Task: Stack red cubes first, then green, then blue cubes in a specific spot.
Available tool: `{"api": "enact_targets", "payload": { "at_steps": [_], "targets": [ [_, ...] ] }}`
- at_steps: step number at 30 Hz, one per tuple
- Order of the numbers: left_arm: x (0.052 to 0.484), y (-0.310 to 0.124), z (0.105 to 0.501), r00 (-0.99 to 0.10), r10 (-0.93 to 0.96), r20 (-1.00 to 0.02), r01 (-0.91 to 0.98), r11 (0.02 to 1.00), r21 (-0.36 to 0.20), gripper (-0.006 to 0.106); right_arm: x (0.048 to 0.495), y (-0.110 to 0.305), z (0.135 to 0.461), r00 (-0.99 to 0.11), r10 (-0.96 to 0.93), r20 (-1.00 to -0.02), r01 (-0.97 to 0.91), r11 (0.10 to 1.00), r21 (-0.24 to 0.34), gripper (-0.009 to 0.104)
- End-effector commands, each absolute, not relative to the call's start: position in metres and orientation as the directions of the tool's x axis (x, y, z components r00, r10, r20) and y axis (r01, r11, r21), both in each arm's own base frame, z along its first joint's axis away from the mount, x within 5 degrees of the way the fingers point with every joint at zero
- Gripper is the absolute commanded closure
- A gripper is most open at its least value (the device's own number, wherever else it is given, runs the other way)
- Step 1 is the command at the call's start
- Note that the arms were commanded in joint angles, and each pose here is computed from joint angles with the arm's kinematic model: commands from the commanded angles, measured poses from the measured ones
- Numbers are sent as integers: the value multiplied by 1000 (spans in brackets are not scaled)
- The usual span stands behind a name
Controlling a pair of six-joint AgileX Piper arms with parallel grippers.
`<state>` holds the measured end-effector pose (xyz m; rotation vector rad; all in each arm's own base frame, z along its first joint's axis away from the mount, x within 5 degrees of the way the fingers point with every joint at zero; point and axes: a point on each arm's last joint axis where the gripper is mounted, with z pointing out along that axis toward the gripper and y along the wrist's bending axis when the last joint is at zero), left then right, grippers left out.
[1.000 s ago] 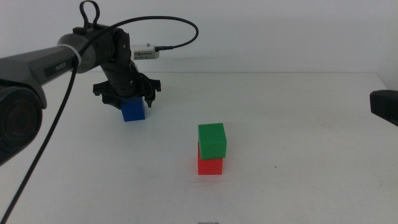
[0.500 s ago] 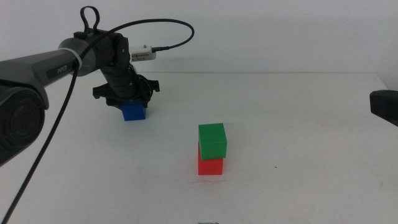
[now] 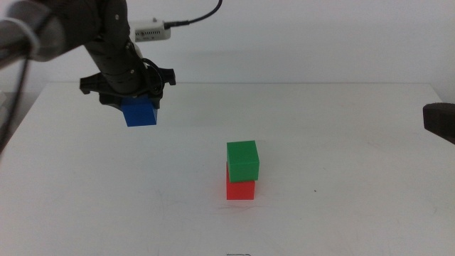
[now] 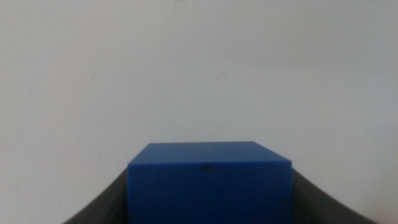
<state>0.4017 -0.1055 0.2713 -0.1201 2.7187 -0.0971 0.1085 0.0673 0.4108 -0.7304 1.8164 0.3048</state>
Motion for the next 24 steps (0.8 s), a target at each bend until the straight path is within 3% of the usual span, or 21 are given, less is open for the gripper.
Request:
{"api": "enact_targets", "payload": {
  "at_steps": [1,7,11,24],
  "targets": [
    [369,-109,326,-829,-127,-544,-59,988,-142,88,110,66,424,-140,-289,-947,-590,792,-154,21],
    [310,-137,358,-813,-87,-576,-15,992,-129,89,110,66,424,-140,-289,-947,-590,792,-154,21],
    [292,-168,361,-789,-139,-598,-57,986,-153,89,110,66,424,-140,-289,-947,-590,792,-154,21],
    [289,-249,347,-798,-105,-594,2,984,-176,89,110,66,424,-140,-289,-947,-590,792,-154,21]
  ]
}}
